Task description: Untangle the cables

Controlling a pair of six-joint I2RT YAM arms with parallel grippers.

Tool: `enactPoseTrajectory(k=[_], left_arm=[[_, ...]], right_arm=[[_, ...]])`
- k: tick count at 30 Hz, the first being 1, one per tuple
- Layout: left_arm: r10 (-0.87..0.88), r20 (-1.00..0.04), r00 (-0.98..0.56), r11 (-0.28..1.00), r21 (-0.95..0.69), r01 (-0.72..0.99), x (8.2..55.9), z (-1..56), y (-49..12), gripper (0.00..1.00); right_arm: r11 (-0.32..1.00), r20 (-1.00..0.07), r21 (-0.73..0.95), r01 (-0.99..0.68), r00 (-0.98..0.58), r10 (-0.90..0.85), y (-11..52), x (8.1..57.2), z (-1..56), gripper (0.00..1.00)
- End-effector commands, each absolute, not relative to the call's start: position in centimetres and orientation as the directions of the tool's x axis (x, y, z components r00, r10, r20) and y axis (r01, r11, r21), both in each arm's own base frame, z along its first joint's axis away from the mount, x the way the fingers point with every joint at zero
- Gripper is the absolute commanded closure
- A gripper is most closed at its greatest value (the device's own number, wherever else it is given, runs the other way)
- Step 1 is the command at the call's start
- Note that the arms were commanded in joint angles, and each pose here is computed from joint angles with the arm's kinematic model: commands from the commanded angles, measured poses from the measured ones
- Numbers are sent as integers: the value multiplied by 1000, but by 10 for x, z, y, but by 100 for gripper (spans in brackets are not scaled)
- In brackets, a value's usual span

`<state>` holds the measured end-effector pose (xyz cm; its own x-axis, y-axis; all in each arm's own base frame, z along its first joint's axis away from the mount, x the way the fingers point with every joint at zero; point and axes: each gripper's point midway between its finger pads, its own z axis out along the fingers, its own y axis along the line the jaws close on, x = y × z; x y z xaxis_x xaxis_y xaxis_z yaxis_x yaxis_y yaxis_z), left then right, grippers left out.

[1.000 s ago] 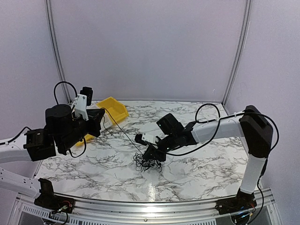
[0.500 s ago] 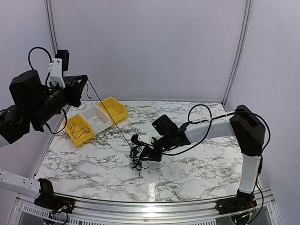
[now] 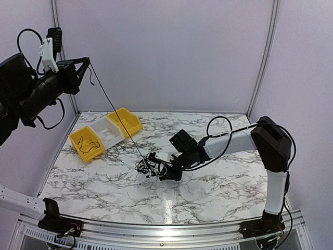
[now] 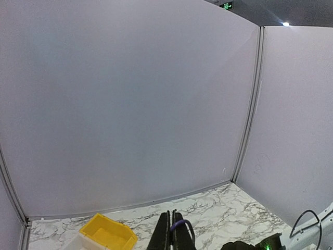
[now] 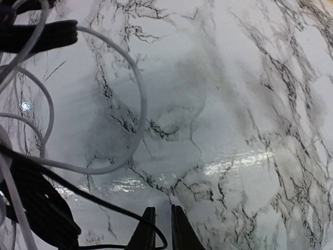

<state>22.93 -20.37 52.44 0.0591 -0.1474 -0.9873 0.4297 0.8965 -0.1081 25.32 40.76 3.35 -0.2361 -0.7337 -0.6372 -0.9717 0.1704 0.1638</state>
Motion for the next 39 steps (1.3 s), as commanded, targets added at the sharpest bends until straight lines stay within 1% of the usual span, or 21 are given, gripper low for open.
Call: enactPoseTrajectory(k=[1, 3, 6, 9, 11, 13, 15, 17, 21, 24, 25, 26, 28, 29, 31, 33, 36, 39], left_arm=[[-207, -978, 26, 891, -178, 418, 231, 509, -199, 100], [-209, -978, -15, 898, -198, 392, 233, 483, -197, 100], [-205, -973, -103, 906, -229, 357, 235, 426, -195, 100], [-180, -960, -216, 914, -245, 323, 234, 350, -194, 100], [-179, -942, -285, 912, -268, 312, 230, 312, -194, 100], [-188, -917, -351, 906, -300, 300, 225, 281, -192, 100], [-206, -889, -408, 893, -342, 294, 218, 258, -190, 100], [-231, -861, -453, 879, -385, 283, 210, 245, -185, 100], [-190, -814, -549, 884, -385, 264, 196, 221, -179, 100], [-153, -767, -623, 891, -379, 248, 187, 206, -179, 100], [-146, -747, -648, 890, -386, 244, 184, 200, -180, 97], [-143, -727, -672, 883, -400, 245, 180, 197, -182, 92], [-147, -696, -703, 867, -433, 247, 173, 195, -185, 75], [-155, -689, -708, 861, -445, 245, 170, 197, -183, 68], [-183, -699, -692, 860, -454, 231, 169, 206, -174, 55], [-213, -724, -656, 875, -440, 202, 172, 217, -160, 45], [-240, -788, -567, 909, -387, 152, 186, 232, -143, 38], [-194, -848, -493, 945, -296, 138, 205, 232, -147, 32]], right_arm=[[264, -649, 109, -958, -269, -711, 382, 286, 61, 87], [296, -660, 82, -952, -274, -699, 365, 304, 73, 86], [282, -673, 34, -959, -231, -703, 345, 316, 96, 74], [241, -697, -7, -971, -168, -697, 337, 312, 121, 61], [233, -723, -39, -972, -133, -678, 336, 309, 140, 56], [220, -727, -61, -974, -108, -678, 339, 306, 146, 55], [180, -712, -91, -979, -62, -699, 347, 299, 145, 54], [138, -672, -164, -977, 8, -740, 362, 290, 139, 52], [61, -618, -229, -972, 96, -780, 393, 277, 126, 41], [52, -608, -241, -969, 109, -786, 421, 279, 120, 34], [51, -608, -241, -969, 110, -787, 430, 280, 119, 32], [55, -602, -241, -969, 105, -792, 437, 282, 115, 31], [71, -586, -247, -967, 91, -805, 448, 289, 103, 28], [81, -576, -253, -964, 83, -813, 452, 293, 97, 27], [111, -557, -277, -954, 66, -828, 454, 303, 86, 26], [126, -542, -296, -947, 58, -839, 453, 310, 73, 27], [134, -535, -321, -938, 62, -843, 450, 313, 63, 42], [130, -543, -327, -936, 73, -837, 447, 310, 67, 57]])
